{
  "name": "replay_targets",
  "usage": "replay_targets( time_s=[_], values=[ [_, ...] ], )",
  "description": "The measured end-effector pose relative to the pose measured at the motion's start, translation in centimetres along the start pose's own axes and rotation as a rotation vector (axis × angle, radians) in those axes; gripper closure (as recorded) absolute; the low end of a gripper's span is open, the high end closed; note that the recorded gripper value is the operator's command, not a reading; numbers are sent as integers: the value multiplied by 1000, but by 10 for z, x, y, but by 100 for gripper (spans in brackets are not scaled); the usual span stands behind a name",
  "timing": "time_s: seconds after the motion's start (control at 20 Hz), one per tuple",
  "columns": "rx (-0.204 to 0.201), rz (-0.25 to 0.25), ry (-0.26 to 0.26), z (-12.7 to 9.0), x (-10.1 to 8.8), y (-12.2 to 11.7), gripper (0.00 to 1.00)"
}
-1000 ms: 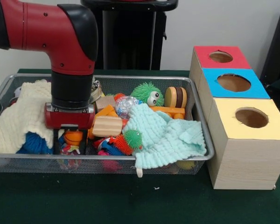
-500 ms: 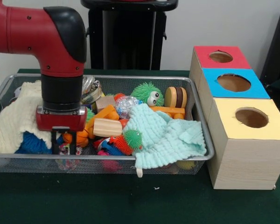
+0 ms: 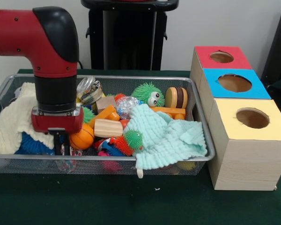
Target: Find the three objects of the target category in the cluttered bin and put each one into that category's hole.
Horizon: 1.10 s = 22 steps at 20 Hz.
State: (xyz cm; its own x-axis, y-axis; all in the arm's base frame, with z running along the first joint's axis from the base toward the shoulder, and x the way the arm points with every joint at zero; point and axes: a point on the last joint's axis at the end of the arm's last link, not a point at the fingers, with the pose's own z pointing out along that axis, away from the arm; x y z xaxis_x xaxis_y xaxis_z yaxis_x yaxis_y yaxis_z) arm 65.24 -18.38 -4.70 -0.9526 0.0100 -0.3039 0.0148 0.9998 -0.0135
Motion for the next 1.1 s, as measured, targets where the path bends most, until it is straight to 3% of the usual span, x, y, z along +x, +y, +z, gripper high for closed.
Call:
replay_targets(
  time_s=[0.3,0.45,0.65,0.7,0.85,1.1],
  values=[
    [-15,42,24,-3,-2,1,100],
    [-30,79,64,-15,-7,3,100],
    [-55,122,112,-38,-17,7,100],
    [-69,141,140,-55,-24,8,100],
    [-82,155,158,-74,-31,10,100],
    [-120,177,133,-118,-56,16,100]
  ],
)
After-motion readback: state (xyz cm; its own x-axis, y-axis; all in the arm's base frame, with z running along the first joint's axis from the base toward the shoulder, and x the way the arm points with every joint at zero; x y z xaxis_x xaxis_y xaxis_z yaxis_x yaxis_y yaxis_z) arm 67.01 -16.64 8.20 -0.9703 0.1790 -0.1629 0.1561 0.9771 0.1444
